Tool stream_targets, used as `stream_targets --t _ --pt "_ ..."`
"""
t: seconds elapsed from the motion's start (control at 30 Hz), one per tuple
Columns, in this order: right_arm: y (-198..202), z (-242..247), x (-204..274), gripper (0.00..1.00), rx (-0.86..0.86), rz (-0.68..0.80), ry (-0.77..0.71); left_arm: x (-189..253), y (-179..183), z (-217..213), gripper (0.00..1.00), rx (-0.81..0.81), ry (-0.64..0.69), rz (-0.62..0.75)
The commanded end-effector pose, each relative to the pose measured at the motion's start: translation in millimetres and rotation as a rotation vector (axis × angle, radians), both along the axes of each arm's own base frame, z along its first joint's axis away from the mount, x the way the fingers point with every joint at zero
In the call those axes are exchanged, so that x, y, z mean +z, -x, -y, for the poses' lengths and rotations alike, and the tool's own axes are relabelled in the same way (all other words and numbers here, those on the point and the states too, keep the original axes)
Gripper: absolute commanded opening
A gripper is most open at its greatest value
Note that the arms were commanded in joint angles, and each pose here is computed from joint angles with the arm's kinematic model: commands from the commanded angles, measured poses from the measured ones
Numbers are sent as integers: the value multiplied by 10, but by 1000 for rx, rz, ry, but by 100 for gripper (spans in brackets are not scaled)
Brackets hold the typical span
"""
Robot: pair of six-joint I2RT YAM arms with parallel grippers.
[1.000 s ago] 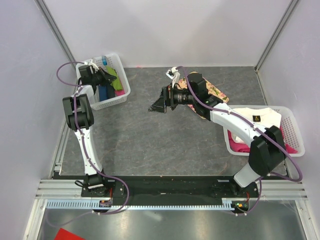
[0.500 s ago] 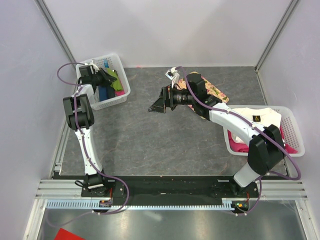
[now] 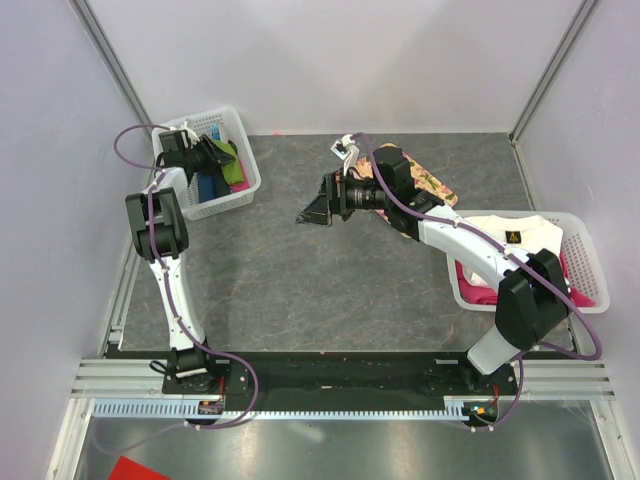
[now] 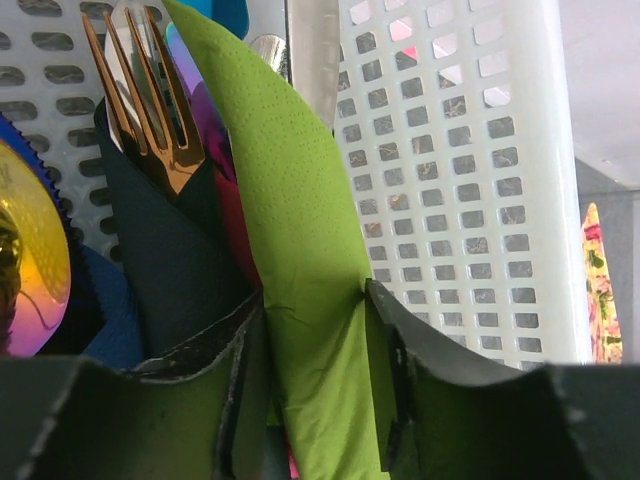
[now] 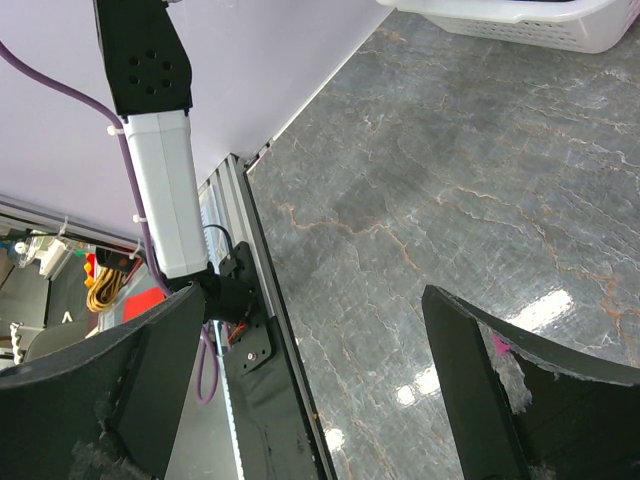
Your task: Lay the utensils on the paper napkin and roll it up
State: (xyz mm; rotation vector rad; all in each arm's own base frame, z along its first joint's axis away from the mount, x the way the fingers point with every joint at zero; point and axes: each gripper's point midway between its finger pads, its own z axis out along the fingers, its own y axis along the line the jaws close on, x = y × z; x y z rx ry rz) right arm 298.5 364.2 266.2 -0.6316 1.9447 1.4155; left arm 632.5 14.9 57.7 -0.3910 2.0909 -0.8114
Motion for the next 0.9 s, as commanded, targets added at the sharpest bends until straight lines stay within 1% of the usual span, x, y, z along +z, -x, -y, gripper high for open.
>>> stream_targets --t 0.0,0.07,0.13,0.23,0.43,0.47,0.5,0.53,0.57,0.63,0.67,0.7,0.73,0.77,0.87 --pt "22 3 230 98 10 48 -42 513 -8 -132 50 37 -99 71" --pt "25 16 255 98 7 54 -45 511 21 -143 53 45 -103 58" --pt "34 14 255 98 9 54 -45 544 41 -180 60 68 -119 55" --pt "43 30 268 98 8 60 -44 570 72 -225 65 90 -141 43" --pt "48 36 349 98 5 81 -51 628 188 -339 69 150 -194 3" --pt "46 37 365 98 4 85 -52 710 212 -360 70 162 -207 9" --pt "37 42 376 98 1 87 -52 712 249 -405 76 178 -234 0" --pt "32 44 391 98 -1 94 -52 722 278 -436 77 189 -252 -7" --pt "20 55 405 98 -5 97 -52 854 322 -469 78 206 -274 8" --pt "-7 91 458 98 -21 117 -50 935 407 -603 80 259 -343 0" --pt "-38 124 476 98 -33 129 -47 1131 473 -641 80 278 -367 27" --pt "-64 154 500 98 -45 136 -42 1214 520 -691 82 289 -412 35" --pt "-130 226 542 98 -75 164 -36 1322 567 -696 93 288 -433 49" --pt "-169 275 569 98 -93 176 -34 1530 635 -706 94 289 -450 80" --pt "-298 477 634 98 -165 200 -13 1830 800 -577 95 188 -498 122"
